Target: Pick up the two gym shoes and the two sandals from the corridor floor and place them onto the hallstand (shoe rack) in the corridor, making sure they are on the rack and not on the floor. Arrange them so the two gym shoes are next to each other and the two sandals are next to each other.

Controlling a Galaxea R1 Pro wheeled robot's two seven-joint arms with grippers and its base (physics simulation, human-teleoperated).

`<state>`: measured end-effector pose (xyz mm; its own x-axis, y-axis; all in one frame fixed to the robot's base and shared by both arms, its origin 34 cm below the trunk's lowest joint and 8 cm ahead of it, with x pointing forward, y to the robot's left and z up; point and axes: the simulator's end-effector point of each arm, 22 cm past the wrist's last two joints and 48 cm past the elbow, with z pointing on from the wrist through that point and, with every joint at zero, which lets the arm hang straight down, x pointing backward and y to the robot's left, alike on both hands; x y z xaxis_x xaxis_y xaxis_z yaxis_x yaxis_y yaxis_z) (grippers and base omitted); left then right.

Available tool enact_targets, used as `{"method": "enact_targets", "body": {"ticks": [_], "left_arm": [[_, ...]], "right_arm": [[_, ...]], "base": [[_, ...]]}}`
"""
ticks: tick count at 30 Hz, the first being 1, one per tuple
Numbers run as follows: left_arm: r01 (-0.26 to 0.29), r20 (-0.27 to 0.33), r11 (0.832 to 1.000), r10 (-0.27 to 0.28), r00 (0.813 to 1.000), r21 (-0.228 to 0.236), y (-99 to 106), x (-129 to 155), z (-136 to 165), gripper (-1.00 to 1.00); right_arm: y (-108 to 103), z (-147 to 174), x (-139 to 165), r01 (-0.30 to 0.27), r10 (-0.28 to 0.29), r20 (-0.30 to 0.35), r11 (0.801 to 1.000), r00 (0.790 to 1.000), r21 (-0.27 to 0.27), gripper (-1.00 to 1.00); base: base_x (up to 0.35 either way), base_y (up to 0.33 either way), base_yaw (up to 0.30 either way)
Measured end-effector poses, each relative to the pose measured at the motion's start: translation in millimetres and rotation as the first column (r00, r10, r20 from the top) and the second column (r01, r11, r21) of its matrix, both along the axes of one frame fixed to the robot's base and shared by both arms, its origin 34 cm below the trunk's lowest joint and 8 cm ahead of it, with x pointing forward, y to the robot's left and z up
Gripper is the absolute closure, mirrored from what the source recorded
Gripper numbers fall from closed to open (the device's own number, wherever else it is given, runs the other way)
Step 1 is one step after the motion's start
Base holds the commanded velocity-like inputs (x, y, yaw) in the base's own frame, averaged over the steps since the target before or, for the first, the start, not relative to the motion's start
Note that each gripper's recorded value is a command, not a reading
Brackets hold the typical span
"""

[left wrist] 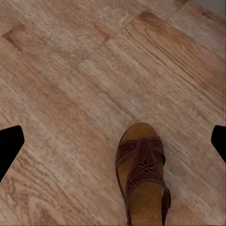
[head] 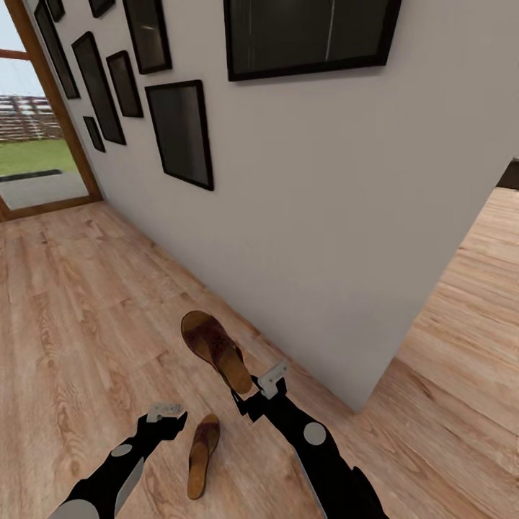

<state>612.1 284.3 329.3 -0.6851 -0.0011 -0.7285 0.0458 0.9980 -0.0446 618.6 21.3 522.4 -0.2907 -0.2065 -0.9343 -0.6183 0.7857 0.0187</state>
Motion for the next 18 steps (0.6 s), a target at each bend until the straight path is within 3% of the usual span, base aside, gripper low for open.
{"method": "enact_targets", "body": {"ticks": [7,18], "left_arm": [[-0.001,-0.001,1.000,0.001,1.000,0.000,0.5,-1.8,-1.0,-1.00],[-0.004,-0.004,1.000,0.004,1.000,-0.001,2.2,-4.2,-2.5,-1.00]], "right_arm": [[1.2,0.4,-0.2,-0.001,0.001,0.000,1.000,1.000,0.001,1.00],[4.4,1.6,-1.4,-0.009,0.009,0.003,1.000,1.000,0.001,1.00]], "base": [[0.085,-0.029,-0.214],[0.006,-0.002,-0.025]]}}
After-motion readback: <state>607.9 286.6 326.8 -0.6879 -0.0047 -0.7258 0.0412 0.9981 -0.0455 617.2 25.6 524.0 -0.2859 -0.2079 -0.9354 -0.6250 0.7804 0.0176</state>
